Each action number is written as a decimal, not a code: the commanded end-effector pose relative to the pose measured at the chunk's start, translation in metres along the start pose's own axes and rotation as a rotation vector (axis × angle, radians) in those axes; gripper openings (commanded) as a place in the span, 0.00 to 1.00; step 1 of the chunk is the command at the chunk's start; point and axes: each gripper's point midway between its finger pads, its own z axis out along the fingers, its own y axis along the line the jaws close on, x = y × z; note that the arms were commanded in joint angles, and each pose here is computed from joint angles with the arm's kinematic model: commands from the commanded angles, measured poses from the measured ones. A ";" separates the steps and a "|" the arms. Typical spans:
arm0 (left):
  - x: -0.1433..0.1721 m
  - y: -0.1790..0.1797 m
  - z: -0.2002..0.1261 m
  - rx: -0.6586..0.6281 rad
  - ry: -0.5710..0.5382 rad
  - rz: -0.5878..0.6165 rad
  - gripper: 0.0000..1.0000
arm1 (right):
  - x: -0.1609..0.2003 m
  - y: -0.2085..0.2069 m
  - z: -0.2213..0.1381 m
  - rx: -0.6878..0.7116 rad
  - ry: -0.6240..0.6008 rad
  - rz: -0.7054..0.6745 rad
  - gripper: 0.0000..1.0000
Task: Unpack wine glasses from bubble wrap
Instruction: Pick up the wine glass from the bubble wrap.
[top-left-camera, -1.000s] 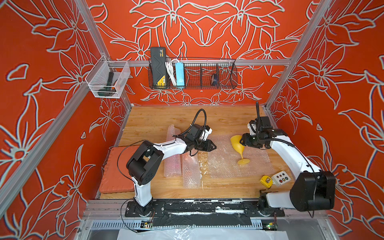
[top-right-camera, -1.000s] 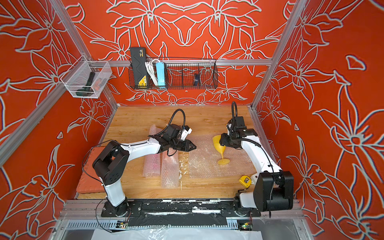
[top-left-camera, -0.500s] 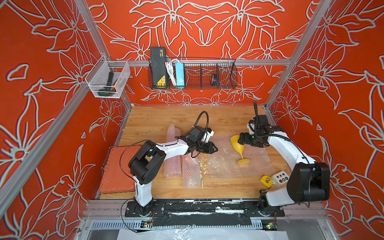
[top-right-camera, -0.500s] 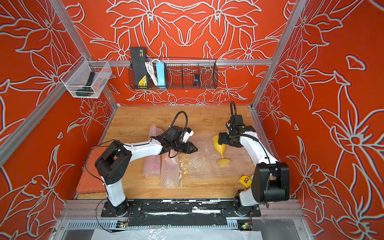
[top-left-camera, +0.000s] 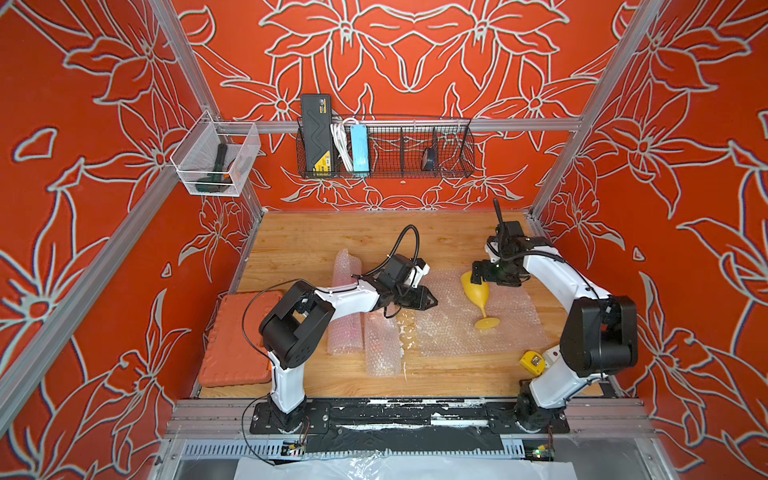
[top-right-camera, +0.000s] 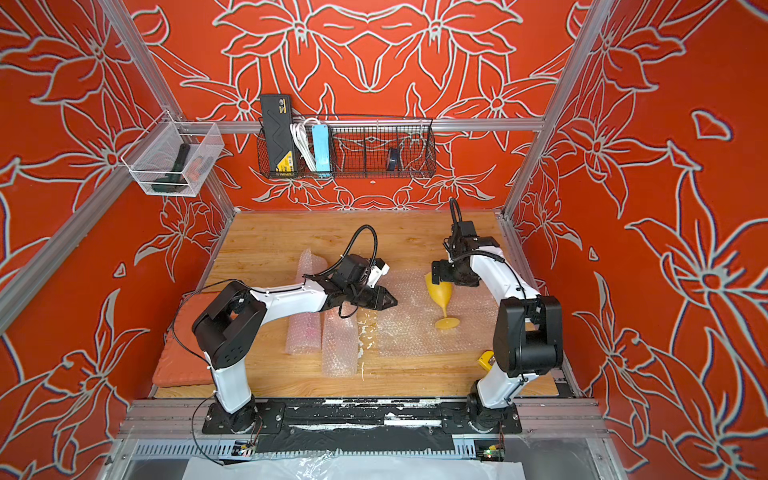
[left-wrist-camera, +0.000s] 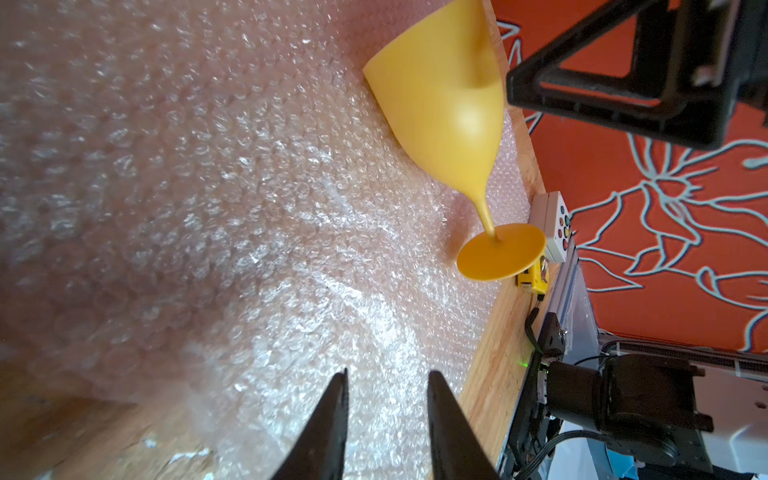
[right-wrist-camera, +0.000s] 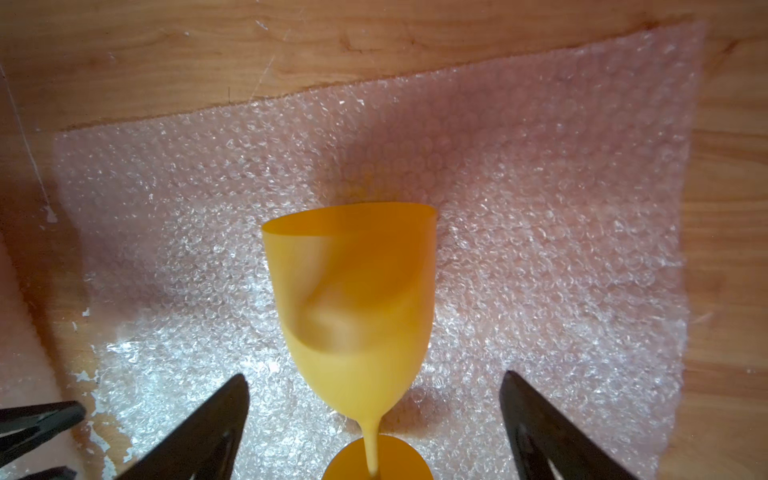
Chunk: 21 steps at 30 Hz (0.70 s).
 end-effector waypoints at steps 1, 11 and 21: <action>0.010 0.007 0.008 -0.007 0.031 -0.007 0.32 | 0.004 -0.001 0.004 0.049 0.062 -0.046 0.95; 0.028 0.028 0.024 -0.039 0.091 -0.032 0.33 | -0.003 0.004 0.021 0.089 0.124 -0.094 0.94; 0.036 0.034 0.034 -0.021 0.126 -0.052 0.34 | -0.004 0.012 0.043 0.088 0.175 -0.120 0.93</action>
